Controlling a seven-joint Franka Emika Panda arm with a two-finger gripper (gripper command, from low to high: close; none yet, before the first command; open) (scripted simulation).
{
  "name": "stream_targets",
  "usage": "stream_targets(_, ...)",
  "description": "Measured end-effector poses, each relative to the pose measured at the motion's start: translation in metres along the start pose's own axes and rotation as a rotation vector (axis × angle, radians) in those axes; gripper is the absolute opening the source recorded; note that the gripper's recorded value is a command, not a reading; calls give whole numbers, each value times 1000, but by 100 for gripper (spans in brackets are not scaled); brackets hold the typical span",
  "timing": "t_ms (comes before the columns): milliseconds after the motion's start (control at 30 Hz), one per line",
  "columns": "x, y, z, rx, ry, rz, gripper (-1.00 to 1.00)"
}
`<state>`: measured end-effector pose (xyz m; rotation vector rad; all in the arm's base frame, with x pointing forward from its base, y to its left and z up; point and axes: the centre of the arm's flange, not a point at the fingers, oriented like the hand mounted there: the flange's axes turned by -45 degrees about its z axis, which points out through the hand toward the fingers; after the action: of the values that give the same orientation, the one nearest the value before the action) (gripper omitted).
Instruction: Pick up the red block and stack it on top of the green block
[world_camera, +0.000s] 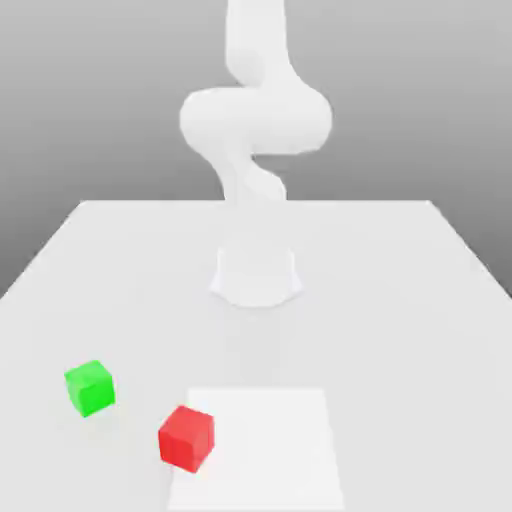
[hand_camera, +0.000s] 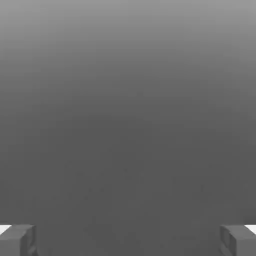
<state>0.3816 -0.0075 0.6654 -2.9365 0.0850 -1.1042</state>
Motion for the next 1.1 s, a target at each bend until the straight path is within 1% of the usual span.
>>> stream_targets(167, -26, 19, 112, -38, -164, 78, 0)
stream_targets(333, -74, 41, 209, -75, -322, 158, 0)
stream_targets(533, -159, 66, 303, -117, -510, 257, 0)
stream_targets(700, -245, 85, 358, -154, -667, 347, 0)
stream_targets(767, -269, 87, 376, -159, -696, 360, 0)
stream_targets(900, -302, 88, 410, -160, -705, 363, 0)
stream_targets(933, -308, 88, 416, -160, -705, 363, -100)
stream_targets(1100, -307, 88, 416, -160, -704, 363, -100)
